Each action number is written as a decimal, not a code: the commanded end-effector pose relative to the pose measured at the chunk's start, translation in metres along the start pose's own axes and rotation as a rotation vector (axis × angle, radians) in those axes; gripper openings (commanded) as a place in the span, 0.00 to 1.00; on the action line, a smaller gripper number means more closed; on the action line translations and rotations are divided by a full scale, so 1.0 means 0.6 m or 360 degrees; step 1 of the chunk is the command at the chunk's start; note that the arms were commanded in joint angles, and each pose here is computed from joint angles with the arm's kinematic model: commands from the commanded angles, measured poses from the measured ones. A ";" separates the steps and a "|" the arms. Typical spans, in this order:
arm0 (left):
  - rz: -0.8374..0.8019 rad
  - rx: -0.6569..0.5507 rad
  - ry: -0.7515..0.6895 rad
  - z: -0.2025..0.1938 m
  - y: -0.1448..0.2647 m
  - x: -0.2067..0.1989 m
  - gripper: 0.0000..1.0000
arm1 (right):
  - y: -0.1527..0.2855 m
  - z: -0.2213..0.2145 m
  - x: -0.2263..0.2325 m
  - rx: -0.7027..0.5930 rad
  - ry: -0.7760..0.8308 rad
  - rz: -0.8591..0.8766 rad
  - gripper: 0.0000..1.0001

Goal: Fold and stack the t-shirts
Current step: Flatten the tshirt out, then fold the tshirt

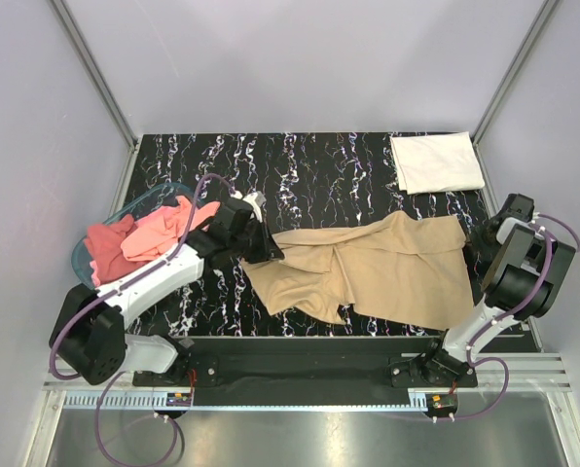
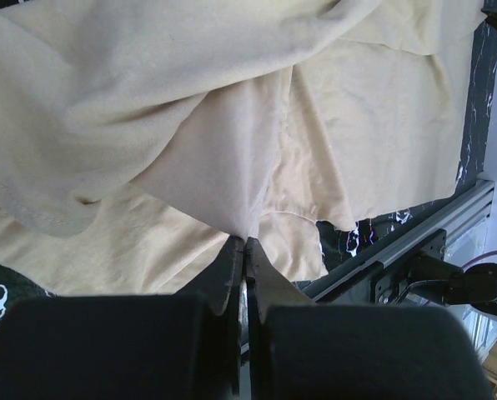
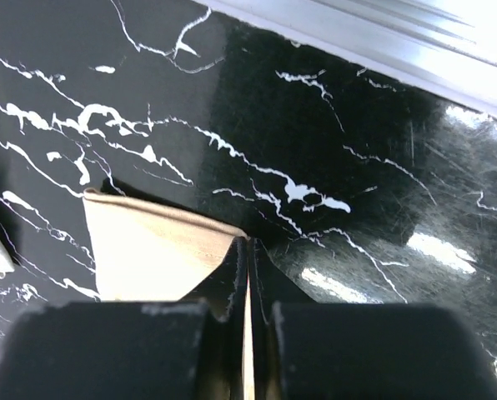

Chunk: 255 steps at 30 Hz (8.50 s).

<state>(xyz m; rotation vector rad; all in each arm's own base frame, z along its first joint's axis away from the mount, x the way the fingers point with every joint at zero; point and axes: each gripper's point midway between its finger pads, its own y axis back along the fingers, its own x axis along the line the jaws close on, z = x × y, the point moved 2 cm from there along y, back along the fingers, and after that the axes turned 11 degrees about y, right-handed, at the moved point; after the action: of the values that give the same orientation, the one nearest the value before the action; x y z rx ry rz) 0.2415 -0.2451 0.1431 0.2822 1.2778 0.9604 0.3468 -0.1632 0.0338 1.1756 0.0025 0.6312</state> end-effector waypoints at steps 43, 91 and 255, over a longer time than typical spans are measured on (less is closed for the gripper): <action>-0.1331 -0.1328 -0.0386 0.133 0.777 -0.417 0.00 | 1.056 0.109 0.055 -0.1814 -0.0024 0.0899 0.00; -0.1275 -0.1724 -0.0611 0.128 0.846 -0.408 0.00 | 1.091 0.092 0.054 -0.1892 0.0105 0.0937 0.00; -0.0361 -0.0050 0.0460 0.462 -0.175 0.050 0.00 | 0.182 -0.625 0.541 0.0118 0.1134 0.1212 0.47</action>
<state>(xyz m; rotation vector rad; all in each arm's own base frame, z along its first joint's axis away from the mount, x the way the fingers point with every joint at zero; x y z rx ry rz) 0.5262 -0.1957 0.1258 0.0204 1.5630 0.9001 0.4264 0.3214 0.0582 0.9894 0.2993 1.7315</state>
